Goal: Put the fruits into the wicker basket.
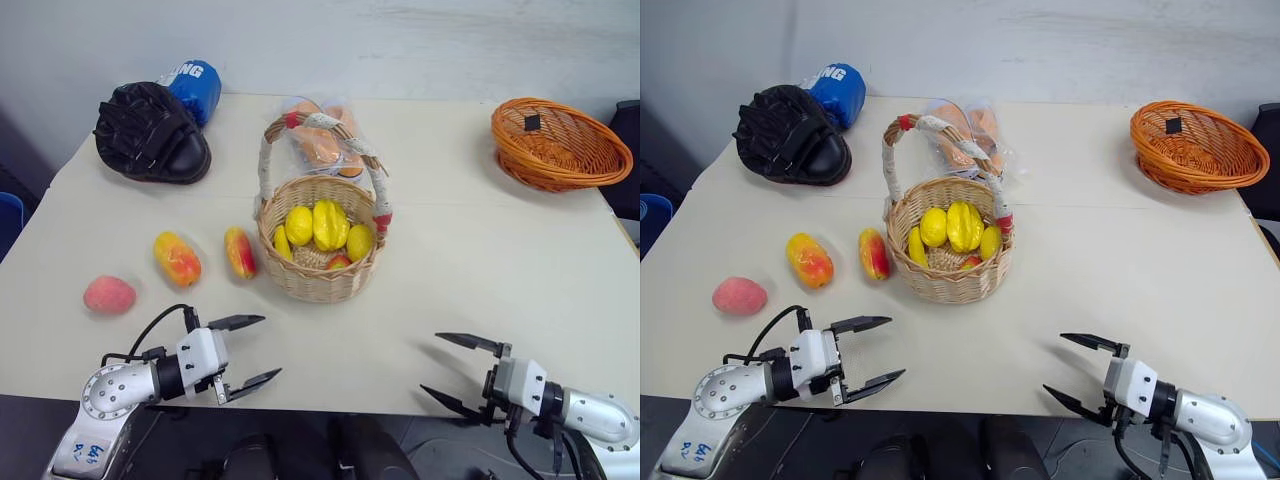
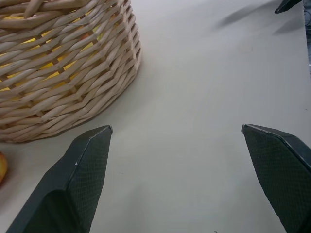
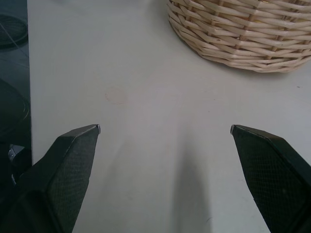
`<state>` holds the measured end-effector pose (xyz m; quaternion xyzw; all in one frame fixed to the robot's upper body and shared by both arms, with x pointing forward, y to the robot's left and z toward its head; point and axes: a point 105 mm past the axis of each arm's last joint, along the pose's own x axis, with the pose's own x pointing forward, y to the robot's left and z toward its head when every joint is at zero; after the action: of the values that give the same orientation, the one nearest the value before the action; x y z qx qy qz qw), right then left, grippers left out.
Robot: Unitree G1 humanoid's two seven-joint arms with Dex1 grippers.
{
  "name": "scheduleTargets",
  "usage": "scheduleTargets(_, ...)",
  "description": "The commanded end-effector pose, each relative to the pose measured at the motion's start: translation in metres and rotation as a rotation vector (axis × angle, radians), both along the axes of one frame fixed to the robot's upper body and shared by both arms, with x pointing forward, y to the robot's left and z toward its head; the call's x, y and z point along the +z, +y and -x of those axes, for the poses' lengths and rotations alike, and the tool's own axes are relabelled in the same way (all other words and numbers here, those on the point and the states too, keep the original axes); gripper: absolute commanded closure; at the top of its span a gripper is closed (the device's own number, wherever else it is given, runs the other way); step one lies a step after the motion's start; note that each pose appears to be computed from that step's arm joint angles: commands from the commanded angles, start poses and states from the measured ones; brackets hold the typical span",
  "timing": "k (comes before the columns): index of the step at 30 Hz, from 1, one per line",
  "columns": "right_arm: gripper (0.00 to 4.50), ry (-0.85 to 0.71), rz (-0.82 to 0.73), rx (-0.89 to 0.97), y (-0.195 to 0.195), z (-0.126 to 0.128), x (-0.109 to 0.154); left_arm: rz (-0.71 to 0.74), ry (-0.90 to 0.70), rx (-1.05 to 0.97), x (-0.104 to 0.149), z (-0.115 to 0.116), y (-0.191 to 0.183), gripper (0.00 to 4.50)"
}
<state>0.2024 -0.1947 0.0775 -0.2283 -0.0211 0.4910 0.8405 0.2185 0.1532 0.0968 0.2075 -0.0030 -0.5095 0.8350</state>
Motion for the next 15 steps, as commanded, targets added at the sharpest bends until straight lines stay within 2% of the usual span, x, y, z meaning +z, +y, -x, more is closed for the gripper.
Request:
scheduleTargets(1, 0.05, -0.038, -0.032, 0.003, 0.002, -0.002, 0.006, 0.024, -0.019, -0.004, 0.009, 0.002, -0.003, 0.00)
scheduleTargets(7, 0.05, -0.062, -0.085, 0.032, 0.011, -0.009, 0.012, 0.075, 0.031, 0.000, 0.013, 0.006, 0.001, 0.00)
scheduleTargets(10, 0.05, -0.078, -0.237, 0.025, 0.018, -0.016, 0.032, 0.214, 0.117, 0.113, 0.021, 0.001, 0.011, 0.00)
scheduleTargets(14, 0.05, -0.112, -0.378, 0.077, 0.036, -0.016, 0.066, 0.313, 0.074, 0.355, 0.028, 0.001, 0.045, 0.00)
scheduleTargets(15, 0.05, -0.141, -0.389, 0.097, 0.043, -0.014, 0.074, 0.357, 0.052, 0.477, 0.029, 0.006, 0.065, 0.00)
